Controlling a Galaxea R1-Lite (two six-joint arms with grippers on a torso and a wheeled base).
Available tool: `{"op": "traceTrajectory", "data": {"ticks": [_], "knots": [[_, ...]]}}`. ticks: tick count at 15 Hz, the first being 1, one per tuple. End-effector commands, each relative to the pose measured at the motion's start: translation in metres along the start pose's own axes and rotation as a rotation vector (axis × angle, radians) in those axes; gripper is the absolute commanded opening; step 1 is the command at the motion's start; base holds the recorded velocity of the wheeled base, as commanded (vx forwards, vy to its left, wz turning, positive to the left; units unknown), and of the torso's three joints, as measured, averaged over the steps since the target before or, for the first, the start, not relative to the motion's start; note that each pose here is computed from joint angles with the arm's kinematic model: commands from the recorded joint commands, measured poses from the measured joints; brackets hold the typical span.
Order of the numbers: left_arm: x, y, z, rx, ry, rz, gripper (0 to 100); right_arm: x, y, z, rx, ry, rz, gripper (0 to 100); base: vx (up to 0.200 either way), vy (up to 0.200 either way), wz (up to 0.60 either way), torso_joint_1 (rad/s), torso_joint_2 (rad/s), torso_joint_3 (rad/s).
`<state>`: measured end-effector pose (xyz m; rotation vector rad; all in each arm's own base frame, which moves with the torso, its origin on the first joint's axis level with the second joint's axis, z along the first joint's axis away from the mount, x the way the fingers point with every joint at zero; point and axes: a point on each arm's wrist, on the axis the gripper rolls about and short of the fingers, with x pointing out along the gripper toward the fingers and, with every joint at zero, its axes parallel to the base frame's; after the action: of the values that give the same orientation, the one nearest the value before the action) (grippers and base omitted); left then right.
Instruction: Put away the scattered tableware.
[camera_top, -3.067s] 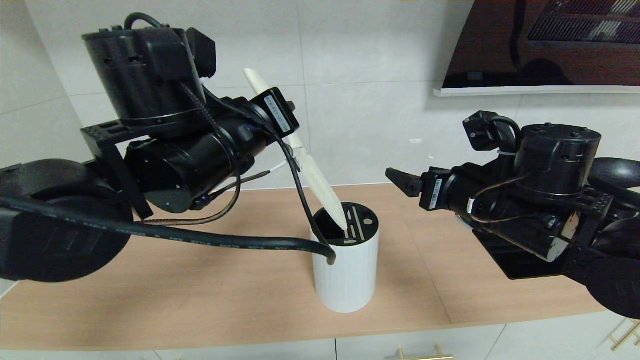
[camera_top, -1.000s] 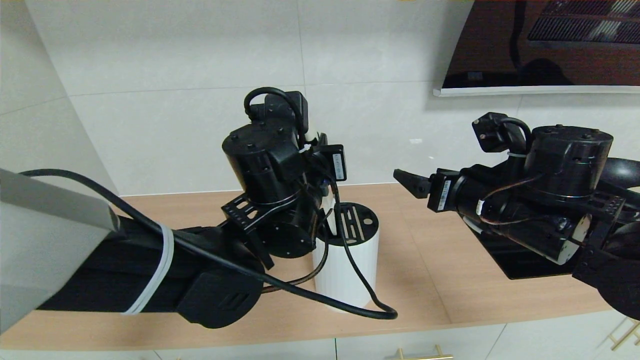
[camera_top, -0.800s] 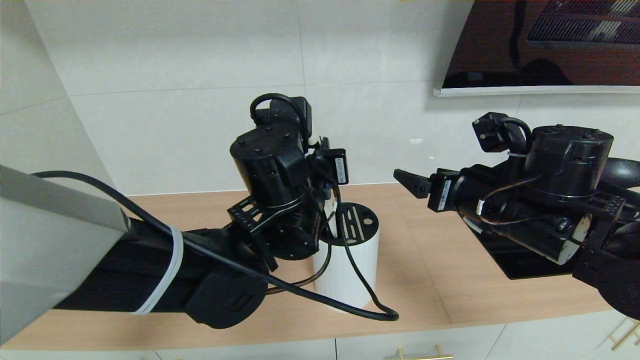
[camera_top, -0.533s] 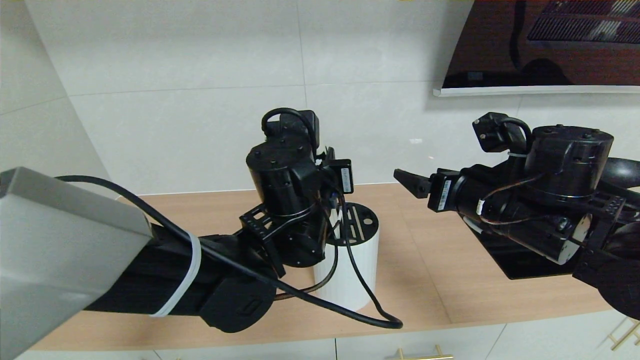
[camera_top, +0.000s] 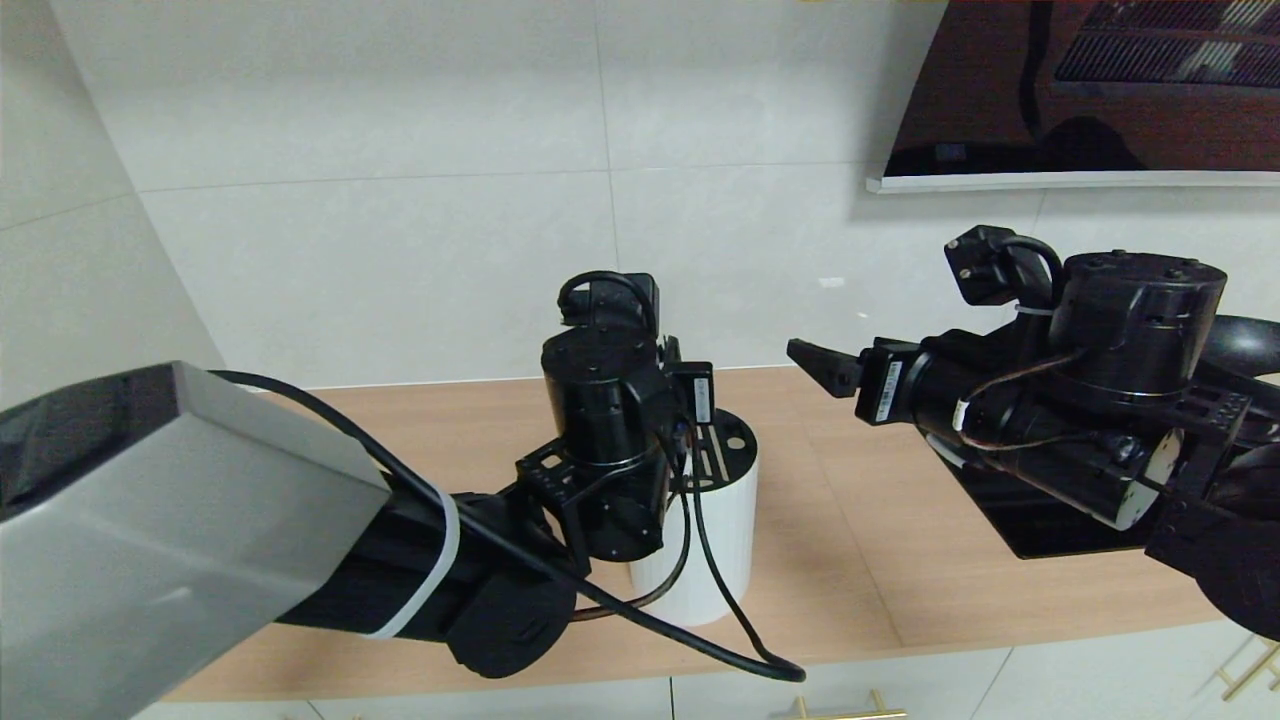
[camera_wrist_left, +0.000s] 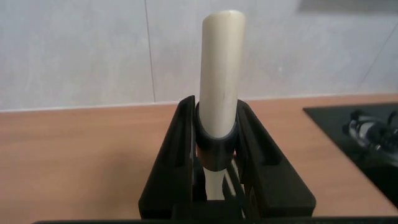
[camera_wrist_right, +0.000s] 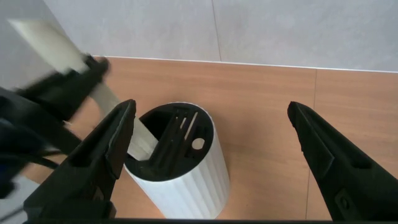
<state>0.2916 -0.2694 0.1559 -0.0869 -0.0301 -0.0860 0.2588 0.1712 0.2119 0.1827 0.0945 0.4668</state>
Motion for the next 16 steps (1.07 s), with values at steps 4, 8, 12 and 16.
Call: {"op": "traceTrajectory", "data": {"ticks": [4,8,12,16], "knots": [[0.007,-0.004,-0.033,0.051,0.062,0.004,0,0.001,0.0,-0.001,-0.002,0.003,0.0,100,0.0,0.0,0.0,0.0,0.0,0.0],[0.009,-0.007,-0.049,0.077,0.091,0.014,0,0.0,0.0,-0.001,0.0,0.003,0.001,100,0.0,0.0,0.0,0.0,0.0,0.0],[0.009,-0.007,-0.058,0.092,0.109,0.015,0,0.0,0.0,-0.001,0.0,0.003,0.0,100,0.0,0.0,0.0,0.0,0.0,0.0],[0.009,-0.007,-0.057,0.09,0.107,0.015,0,0.0,0.0,-0.001,0.0,0.003,-0.002,100,0.0,0.0,0.0,0.0,0.0,0.0]]}}
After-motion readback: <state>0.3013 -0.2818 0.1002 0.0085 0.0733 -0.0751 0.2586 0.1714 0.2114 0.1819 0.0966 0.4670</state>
